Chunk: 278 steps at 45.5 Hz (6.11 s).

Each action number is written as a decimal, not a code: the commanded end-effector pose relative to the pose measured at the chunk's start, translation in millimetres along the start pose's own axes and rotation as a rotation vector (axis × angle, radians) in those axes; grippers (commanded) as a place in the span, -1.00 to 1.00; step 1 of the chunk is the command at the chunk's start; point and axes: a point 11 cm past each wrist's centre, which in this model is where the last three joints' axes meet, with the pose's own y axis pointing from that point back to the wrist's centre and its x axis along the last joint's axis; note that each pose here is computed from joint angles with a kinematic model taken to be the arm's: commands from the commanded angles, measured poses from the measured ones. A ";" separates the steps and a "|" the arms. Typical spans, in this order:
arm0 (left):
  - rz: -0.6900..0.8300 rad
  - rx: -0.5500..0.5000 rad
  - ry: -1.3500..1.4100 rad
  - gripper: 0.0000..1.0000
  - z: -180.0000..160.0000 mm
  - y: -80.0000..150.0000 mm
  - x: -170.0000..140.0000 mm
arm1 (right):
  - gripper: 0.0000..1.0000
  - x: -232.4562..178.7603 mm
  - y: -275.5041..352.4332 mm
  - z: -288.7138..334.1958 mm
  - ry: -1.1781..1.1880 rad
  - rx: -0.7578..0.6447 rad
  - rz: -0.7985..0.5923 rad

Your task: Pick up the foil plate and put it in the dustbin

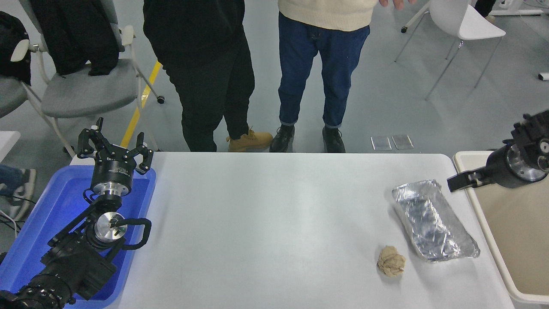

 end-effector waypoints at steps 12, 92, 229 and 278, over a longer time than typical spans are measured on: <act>0.000 0.002 -0.001 0.98 -0.2 0.0 0.1 | 1.00 -70.6 -83.8 1.5 -0.040 -0.025 0.026; 0.001 0.000 0.000 0.98 0.0 0.0 0.2 | -1.00 -73.8 -126.8 -27.7 -0.213 -0.002 0.136; 0.000 0.000 -0.002 0.98 0.4 0.0 0.4 | -1.00 -136.8 -57.4 158.6 -0.361 -0.418 0.183; -0.001 -0.001 -0.002 0.98 0.7 -0.5 -0.2 | 1.00 -56.7 -41.9 59.4 -0.416 0.003 0.212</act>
